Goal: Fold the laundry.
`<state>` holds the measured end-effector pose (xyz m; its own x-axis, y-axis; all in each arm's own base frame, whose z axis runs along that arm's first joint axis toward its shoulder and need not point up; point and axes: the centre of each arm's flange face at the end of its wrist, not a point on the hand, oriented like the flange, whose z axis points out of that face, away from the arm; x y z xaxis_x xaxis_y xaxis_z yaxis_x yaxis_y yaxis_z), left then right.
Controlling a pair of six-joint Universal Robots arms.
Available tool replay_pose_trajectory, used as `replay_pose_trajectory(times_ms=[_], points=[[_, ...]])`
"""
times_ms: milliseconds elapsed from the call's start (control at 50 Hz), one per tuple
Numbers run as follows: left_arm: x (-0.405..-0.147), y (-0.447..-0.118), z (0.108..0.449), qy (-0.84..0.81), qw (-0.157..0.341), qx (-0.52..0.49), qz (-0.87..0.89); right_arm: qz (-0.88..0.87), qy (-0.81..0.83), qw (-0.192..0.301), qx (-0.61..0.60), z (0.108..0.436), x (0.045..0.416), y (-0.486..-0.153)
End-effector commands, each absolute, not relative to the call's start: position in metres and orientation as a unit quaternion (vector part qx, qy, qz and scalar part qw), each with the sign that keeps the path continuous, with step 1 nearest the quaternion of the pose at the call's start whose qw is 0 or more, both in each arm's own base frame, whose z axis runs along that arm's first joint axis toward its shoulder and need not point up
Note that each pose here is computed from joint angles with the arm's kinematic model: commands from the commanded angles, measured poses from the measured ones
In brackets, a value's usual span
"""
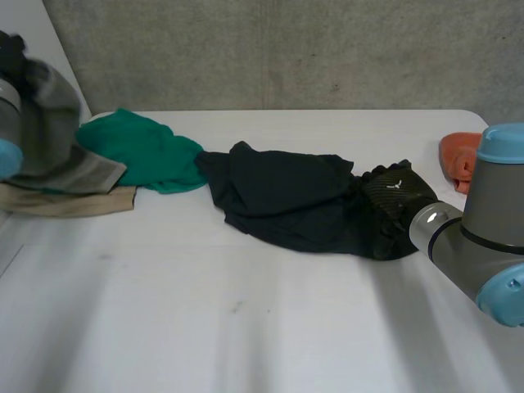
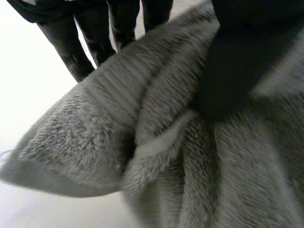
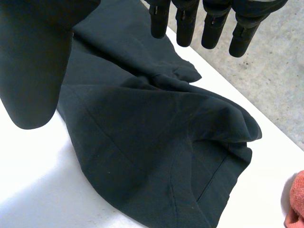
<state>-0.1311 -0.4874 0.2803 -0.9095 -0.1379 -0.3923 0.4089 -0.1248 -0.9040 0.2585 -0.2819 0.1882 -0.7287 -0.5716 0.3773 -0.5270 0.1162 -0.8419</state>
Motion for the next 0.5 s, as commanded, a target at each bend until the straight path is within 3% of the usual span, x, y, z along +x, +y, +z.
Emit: replay_pose_trajectory(times_ms=[20, 80, 200, 300, 360, 420, 500], points=[[-0.164, -0.481, 0.246, 0.658, 0.124, 0.168, -0.724, -0.556, 0.744, 0.015, -0.371, 0.190, 0.257, -0.284], [-0.178, -0.471, 0.249, 0.657, 0.107, 0.183, -0.724, -0.561, 0.741, 0.014, -0.368, 0.193, 0.256, -0.286], [-0.232, -0.432, 0.249, 0.652, 0.039, 0.243, -0.717, -0.570, 0.735, 0.005, -0.368, 0.198, 0.255, -0.294], [-0.303, -0.380, 0.223, 0.652, -0.050, 0.337, -0.678, -0.567, 0.725, -0.024, -0.391, 0.197, 0.252, -0.305], [-0.331, -0.359, 0.208, 0.650, -0.079, 0.372, -0.658, -0.563, 0.721, -0.037, -0.401, 0.195, 0.250, -0.312], [-0.359, -0.342, 0.191, 0.636, -0.093, 0.411, -0.647, -0.555, 0.723, -0.046, -0.410, 0.191, 0.248, -0.320], [-0.383, -0.343, 0.177, 0.602, -0.075, 0.450, -0.655, -0.548, 0.729, -0.040, -0.409, 0.180, 0.251, -0.331]])
